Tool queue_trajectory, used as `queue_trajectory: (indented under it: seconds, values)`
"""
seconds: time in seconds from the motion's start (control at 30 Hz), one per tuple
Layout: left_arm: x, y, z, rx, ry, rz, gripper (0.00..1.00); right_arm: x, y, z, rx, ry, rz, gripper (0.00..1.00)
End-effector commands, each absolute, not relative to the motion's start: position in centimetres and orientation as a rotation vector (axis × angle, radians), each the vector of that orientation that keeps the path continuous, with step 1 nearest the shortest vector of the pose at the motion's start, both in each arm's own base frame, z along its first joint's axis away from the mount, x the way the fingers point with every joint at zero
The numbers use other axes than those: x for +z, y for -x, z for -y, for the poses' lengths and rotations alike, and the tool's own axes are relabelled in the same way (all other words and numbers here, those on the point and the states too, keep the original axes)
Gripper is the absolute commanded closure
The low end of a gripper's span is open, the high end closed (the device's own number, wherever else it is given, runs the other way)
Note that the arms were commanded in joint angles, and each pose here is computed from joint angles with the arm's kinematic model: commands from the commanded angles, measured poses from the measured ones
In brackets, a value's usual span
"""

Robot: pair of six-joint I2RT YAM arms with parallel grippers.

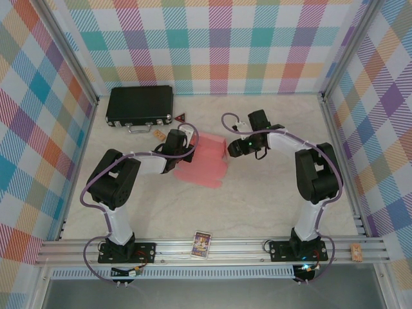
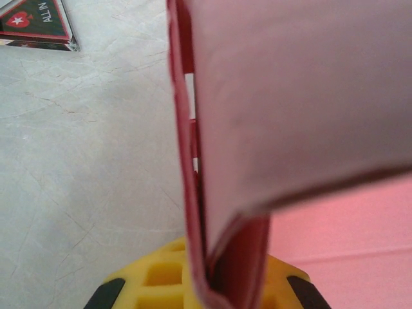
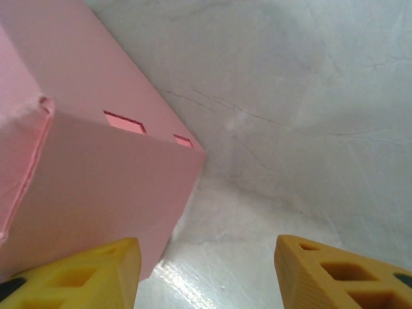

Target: Fold the paper box

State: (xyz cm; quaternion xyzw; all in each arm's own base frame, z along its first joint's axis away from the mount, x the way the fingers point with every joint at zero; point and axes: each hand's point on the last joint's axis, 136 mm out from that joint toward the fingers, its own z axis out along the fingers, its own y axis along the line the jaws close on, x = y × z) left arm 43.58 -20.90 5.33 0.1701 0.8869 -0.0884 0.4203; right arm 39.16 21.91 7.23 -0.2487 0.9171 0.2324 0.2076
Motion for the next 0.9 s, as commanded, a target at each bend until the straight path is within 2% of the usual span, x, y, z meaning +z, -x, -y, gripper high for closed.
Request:
queue_trajectory:
  seconds: [0.0, 0.53, 0.87]
  values:
    - [5.2, -42.6, 20.9, -0.226, -0.419, -2.245, 0.97, 7.5, -38.9, -24.0, 0.748, 0.688, -2.536, 0.44]
    - [4.5, -42.5, 20.2, -0.182, -0.384, -2.269, 0.97, 8.0, -37.4, -24.3, 0.815, 0.614, -2.614, 0.59]
    - [4.3, -42.5, 20.3, -0.181, -0.385, -2.282, 0.97, 6.7, -35.2, -23.9, 0.853, 0.626, -2.703, 0.5]
